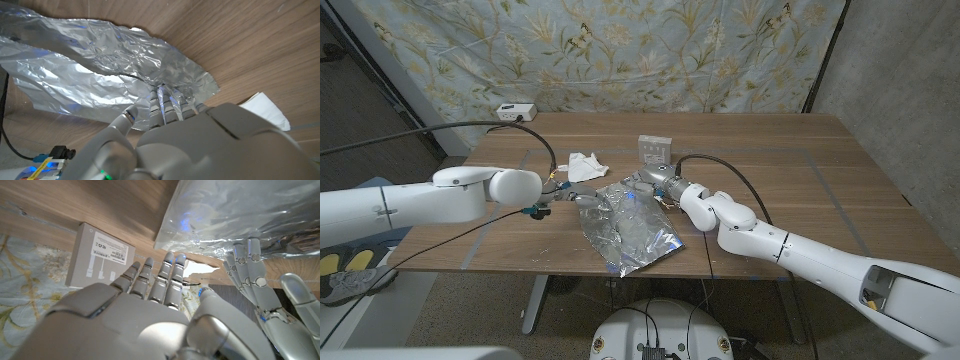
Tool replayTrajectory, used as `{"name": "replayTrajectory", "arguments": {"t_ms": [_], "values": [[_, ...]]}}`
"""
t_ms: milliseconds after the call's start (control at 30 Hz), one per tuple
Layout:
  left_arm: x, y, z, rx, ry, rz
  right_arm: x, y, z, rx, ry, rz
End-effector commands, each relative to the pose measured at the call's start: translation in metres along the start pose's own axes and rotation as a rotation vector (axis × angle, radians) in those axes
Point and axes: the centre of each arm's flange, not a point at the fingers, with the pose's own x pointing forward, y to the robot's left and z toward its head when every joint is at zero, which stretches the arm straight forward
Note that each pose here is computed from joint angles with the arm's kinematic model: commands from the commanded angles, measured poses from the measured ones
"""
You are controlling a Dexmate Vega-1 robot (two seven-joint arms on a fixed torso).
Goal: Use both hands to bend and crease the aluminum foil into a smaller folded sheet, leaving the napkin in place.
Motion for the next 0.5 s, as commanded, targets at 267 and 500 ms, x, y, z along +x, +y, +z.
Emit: {"name": "replayTrajectory", "arguments": {"t_ms": [267,500], "values": [[0.002,0.001,-0.002,0.004,-0.009,-0.005,-0.025,-0.035,0.004,0.039,0.069,0.026],[0.004,0.001,-0.003,-0.002,-0.017,0.0,-0.03,-0.044,0.012,0.064,0.114,0.071]]}}
